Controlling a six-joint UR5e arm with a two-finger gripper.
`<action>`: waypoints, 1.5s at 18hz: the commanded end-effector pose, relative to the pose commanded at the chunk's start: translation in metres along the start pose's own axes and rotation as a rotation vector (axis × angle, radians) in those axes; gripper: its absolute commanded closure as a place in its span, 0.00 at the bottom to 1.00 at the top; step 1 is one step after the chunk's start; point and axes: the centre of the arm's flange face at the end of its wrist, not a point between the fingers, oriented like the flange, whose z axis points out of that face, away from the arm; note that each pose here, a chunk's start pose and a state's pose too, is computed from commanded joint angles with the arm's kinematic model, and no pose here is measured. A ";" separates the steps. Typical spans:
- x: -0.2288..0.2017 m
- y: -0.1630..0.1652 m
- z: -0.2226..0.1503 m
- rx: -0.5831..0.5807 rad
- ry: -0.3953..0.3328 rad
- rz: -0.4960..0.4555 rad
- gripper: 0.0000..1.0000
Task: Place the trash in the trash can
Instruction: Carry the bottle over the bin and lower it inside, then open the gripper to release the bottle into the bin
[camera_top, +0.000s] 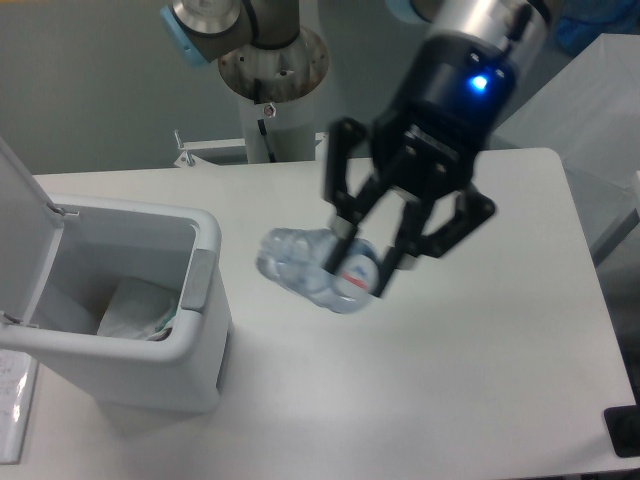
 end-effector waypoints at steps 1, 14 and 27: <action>0.011 0.002 0.004 -0.005 0.012 0.005 0.91; 0.061 0.073 0.105 -0.144 0.045 0.052 0.91; 0.055 0.125 0.132 -0.199 0.072 0.095 0.00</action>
